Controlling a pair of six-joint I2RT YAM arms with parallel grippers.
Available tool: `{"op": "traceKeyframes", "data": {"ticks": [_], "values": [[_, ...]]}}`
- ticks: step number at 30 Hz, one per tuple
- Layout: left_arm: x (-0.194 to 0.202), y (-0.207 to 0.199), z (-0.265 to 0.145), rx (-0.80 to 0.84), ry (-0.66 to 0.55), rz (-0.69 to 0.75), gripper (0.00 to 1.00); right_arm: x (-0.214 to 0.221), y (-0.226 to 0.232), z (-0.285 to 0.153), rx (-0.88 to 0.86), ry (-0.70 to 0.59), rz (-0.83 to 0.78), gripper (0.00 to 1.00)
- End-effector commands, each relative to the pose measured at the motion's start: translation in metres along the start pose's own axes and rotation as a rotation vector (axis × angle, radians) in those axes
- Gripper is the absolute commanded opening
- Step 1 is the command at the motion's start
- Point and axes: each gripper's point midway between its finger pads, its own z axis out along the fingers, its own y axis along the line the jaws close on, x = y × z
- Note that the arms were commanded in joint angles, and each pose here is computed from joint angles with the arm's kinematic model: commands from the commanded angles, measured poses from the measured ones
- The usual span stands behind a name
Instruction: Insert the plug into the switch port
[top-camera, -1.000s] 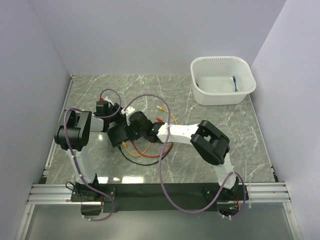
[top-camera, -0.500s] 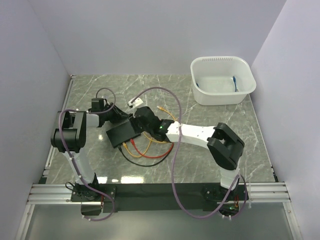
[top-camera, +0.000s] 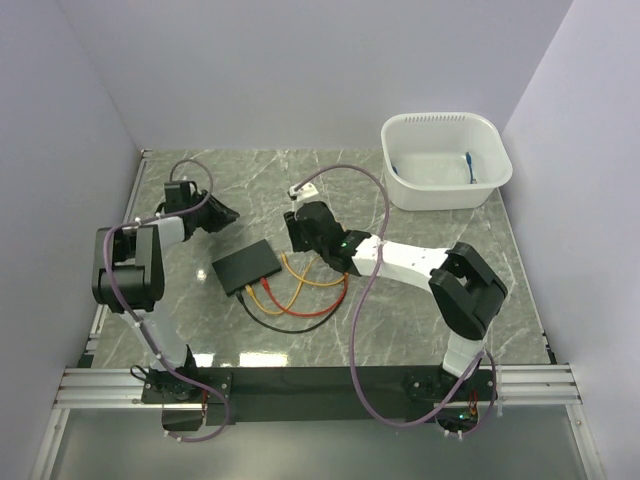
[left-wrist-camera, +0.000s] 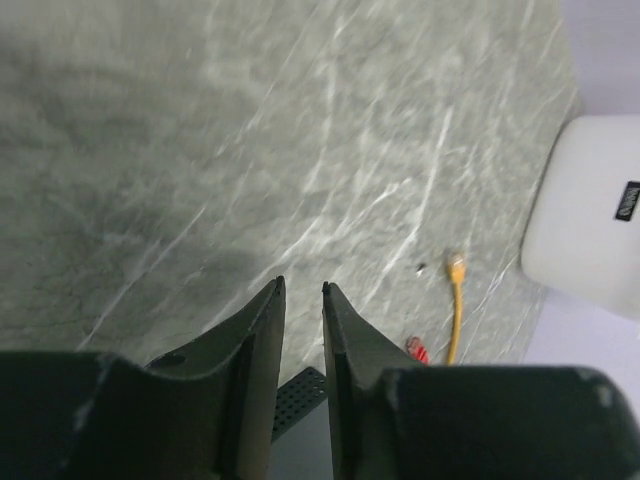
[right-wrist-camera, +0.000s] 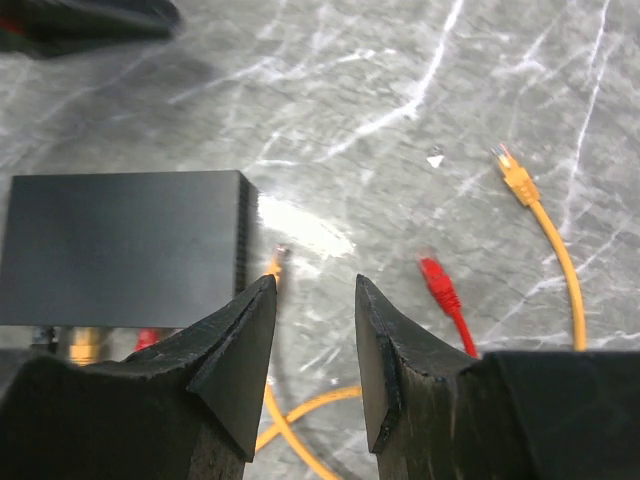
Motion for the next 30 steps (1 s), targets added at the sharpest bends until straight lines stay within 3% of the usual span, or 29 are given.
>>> {"op": "traceKeyframes", "data": {"ticks": [1,15,22,30], "values": [[-0.041,-0.037,-0.027,0.061,-0.128,0.098,0.28,-0.019,-0.002,-0.005,-0.024,-0.05,0.051,0.45],[-0.055,-0.042,-0.077,0.13,-0.352,0.315,0.28,0.002,0.012,0.012,-0.103,0.012,0.042,0.45],[-0.051,-0.039,-0.082,0.169,-0.374,0.297,0.28,-0.002,0.019,0.006,-0.146,0.008,0.051,0.45],[-0.046,-0.047,-0.104,0.294,-0.47,0.325,0.36,-0.001,0.036,-0.012,-0.261,0.022,0.065,0.45]]}}
